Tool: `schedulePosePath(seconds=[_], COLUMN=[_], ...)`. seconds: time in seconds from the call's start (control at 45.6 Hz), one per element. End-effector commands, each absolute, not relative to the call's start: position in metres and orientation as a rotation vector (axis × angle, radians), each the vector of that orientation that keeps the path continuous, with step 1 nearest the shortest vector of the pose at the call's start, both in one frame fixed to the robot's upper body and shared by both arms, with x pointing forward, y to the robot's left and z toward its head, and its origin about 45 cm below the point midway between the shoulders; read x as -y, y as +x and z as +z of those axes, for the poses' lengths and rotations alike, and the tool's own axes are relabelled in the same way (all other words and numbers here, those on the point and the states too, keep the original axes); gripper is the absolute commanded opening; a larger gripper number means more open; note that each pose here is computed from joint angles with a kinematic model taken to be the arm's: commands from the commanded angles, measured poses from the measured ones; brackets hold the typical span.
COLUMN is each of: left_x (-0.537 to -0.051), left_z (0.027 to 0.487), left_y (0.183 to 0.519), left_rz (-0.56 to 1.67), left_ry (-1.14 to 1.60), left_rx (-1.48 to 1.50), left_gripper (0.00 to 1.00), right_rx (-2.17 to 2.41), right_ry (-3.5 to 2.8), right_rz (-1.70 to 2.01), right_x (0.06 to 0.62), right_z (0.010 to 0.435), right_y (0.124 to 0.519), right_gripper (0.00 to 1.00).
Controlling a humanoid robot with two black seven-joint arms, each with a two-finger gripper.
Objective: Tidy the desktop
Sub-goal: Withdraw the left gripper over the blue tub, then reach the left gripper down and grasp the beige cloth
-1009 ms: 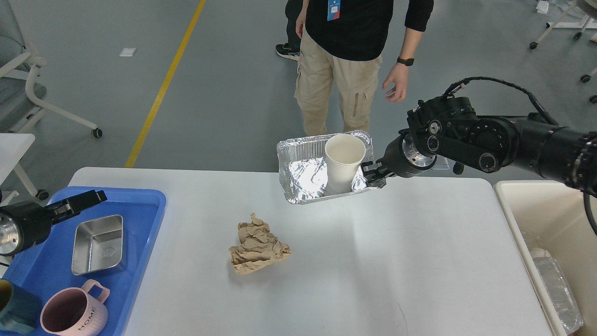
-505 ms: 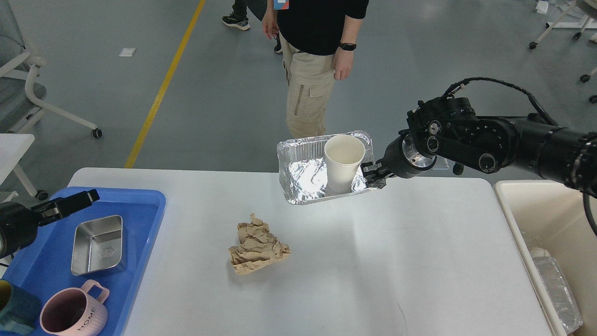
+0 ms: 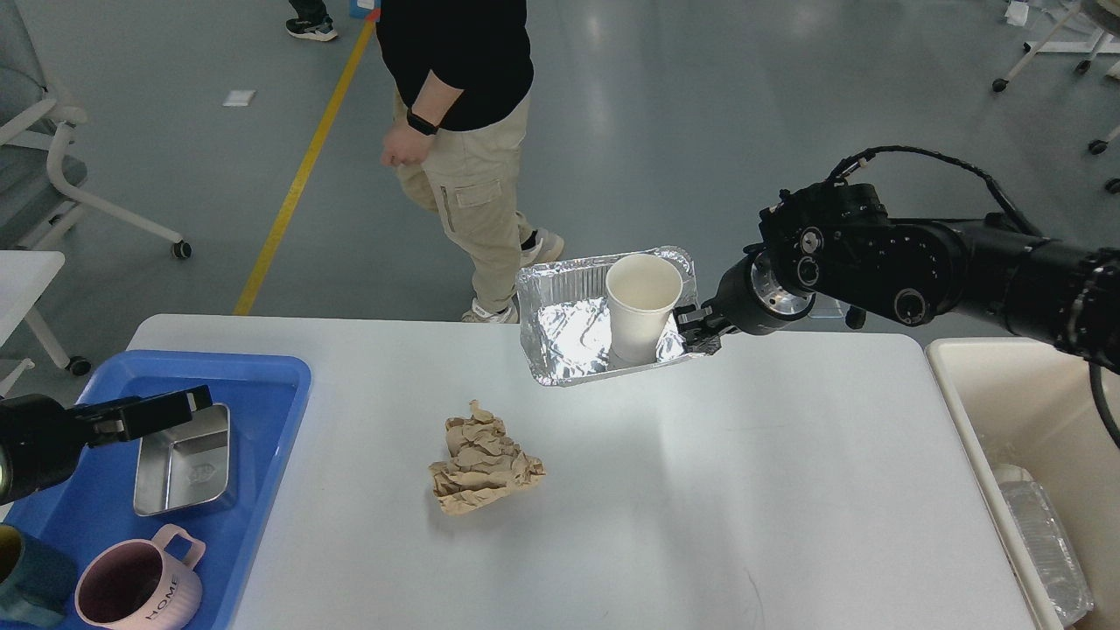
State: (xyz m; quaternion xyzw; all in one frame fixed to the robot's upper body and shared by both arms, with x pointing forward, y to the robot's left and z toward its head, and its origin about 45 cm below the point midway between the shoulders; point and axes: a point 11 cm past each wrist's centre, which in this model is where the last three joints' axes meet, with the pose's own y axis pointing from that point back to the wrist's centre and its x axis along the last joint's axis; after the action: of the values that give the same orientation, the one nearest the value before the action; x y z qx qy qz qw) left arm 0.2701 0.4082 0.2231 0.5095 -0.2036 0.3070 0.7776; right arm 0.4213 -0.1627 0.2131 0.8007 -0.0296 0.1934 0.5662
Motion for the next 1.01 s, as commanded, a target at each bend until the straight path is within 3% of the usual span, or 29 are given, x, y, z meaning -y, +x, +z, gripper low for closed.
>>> schedulePosePath(seconds=[0.0, 0.219, 0.483, 0.987], left_x=[-0.403, -0.389, -0.355, -0.262], left_z=[0.225, 0.229, 0.219, 0.153], left_y=[0.271, 0.282, 0.317, 0.347], left_rz=[0.635, 0.574, 0.460, 0.130], left_ry=[1.061, 1.051, 1.084, 1.151], left_rx=[0.447, 0.466, 0.508, 0.641], left_gripper=[0.97, 0.97, 0.97, 0.97], right_rx=[0.066, 0.065, 0.065, 0.070], right_ry=[1.883, 1.885, 1.885, 1.888], right_rz=[0.457, 0.462, 0.463, 0.465], right_x=[0.161, 0.159, 0.159, 0.158], right_z=[0.213, 0.214, 0.215, 0.216], right_y=[0.421, 0.421, 0.421, 0.422], right_gripper=[0.00, 0.00, 0.00, 0.00])
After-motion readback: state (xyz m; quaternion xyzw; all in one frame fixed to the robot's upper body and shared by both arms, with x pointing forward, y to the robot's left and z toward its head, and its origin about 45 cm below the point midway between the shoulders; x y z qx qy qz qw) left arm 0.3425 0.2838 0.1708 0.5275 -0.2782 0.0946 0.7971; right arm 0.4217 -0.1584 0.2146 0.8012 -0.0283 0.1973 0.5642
